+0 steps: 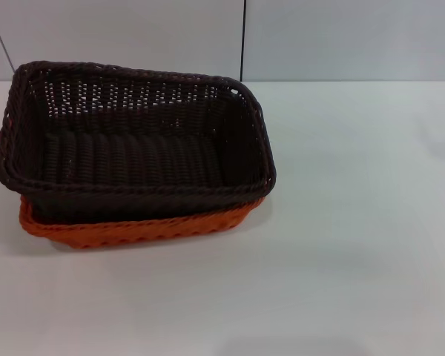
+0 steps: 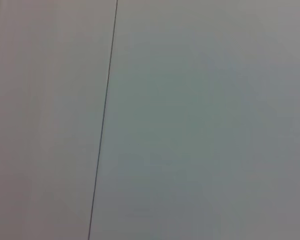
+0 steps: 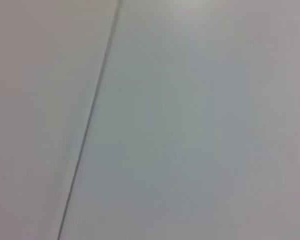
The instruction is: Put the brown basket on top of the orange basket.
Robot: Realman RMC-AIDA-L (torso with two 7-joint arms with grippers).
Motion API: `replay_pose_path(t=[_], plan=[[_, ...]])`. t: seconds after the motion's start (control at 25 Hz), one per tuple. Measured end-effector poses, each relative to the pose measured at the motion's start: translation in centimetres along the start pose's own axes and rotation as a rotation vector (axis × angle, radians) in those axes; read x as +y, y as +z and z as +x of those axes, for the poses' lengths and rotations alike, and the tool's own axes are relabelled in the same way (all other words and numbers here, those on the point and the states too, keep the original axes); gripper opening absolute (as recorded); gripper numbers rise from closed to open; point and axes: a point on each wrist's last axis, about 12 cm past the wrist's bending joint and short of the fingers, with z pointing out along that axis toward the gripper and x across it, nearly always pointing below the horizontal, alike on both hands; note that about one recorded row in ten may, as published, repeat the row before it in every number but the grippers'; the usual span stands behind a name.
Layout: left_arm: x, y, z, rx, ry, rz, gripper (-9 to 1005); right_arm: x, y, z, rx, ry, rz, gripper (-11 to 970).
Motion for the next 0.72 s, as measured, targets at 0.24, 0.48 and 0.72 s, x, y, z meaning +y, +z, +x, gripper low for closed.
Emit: replay_pose_path(t=[0.24,0.48,0.72], plan=[[0.3,-0.1,0.1,0.005,0.017,0.000,783,-1.2,-9.6,3.5,-0.269,0.009,0.231,723],[0.3,-0.1,0.0,-0.001,0.009,-0.003,783,-1.5,-14.0,6.1,-0.200,0.026,0.468,723],[0.2,-0.2,0.0,-0.001,0.011,0.005,783,-1.7,-15.9,7.4,-0.090,0.023,0.559,724]])
